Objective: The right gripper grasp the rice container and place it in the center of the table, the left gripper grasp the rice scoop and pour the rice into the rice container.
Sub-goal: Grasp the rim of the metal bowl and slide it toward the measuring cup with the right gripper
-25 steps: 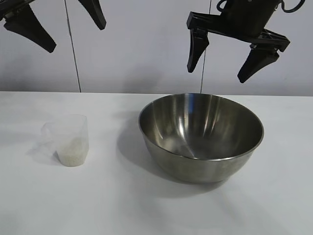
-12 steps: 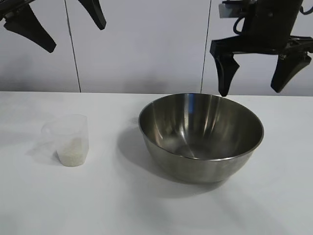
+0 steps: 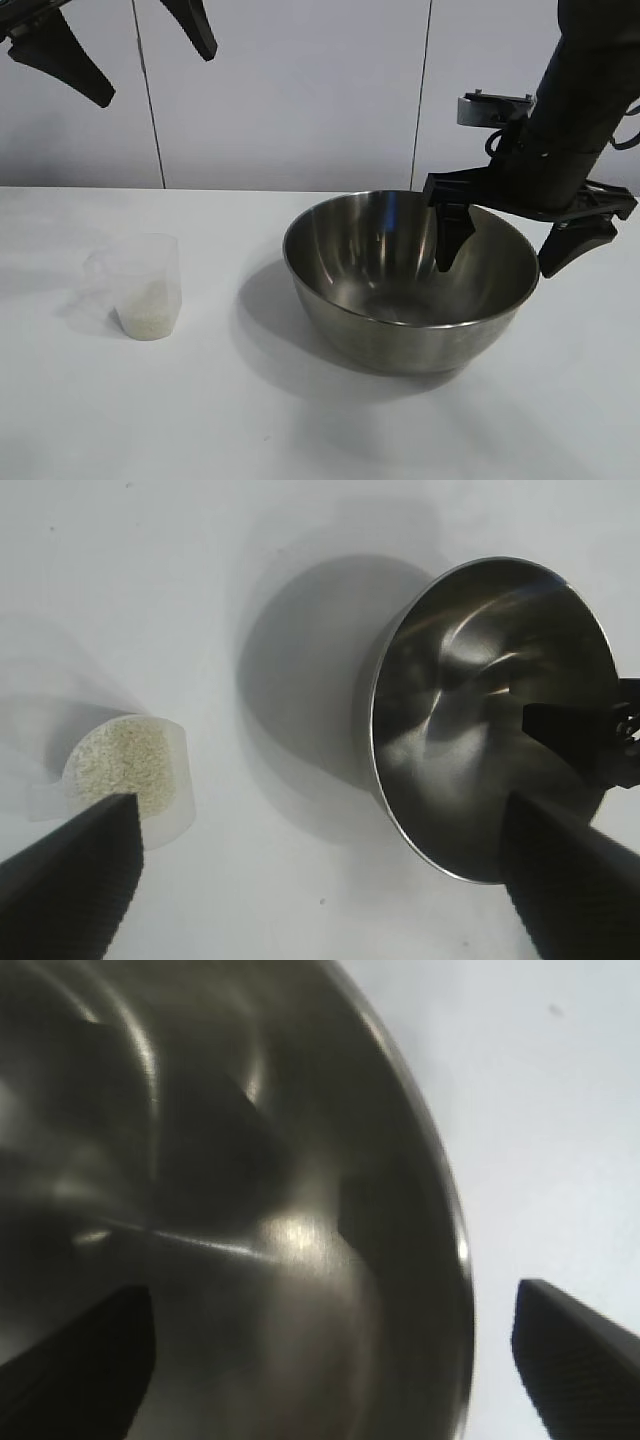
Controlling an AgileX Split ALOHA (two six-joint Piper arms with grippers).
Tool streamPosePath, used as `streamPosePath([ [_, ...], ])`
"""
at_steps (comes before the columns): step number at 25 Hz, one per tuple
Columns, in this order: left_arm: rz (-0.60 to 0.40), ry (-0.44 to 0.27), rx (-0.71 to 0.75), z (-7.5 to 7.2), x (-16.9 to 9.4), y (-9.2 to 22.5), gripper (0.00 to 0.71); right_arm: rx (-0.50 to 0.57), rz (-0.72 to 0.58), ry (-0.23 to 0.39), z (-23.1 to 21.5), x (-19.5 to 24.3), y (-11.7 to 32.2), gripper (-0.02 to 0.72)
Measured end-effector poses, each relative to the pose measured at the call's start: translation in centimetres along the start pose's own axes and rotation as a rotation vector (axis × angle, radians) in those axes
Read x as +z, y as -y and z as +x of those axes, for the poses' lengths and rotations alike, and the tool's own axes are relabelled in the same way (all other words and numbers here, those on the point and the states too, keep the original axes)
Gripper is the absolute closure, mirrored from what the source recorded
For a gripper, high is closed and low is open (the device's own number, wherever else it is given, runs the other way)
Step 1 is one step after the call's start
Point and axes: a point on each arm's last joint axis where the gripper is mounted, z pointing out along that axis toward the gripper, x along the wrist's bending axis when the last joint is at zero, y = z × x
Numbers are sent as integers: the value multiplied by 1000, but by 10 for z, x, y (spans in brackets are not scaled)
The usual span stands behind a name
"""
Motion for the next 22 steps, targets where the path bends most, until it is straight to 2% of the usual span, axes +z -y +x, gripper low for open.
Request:
streamPosePath([
  [2, -1, 0, 0, 0, 0, 0, 16, 12, 17, -6, 0, 5, 1, 160],
  [7, -1, 0, 0, 0, 0, 0, 16, 38, 13, -23, 1, 5, 1, 554],
  [9, -2, 0, 0, 0, 0, 0, 16, 63, -2, -38, 2, 4, -1, 638],
  [13, -3, -1, 0, 0, 0, 0, 16, 63, -8, -45, 3, -4, -1, 681],
  [18, -3, -1, 0, 0, 0, 0, 16, 21, 2, -58, 4, -21, 3, 692],
  [22, -3, -1, 0, 0, 0, 0, 16, 31, -6, -106, 8, -29, 3, 692],
])
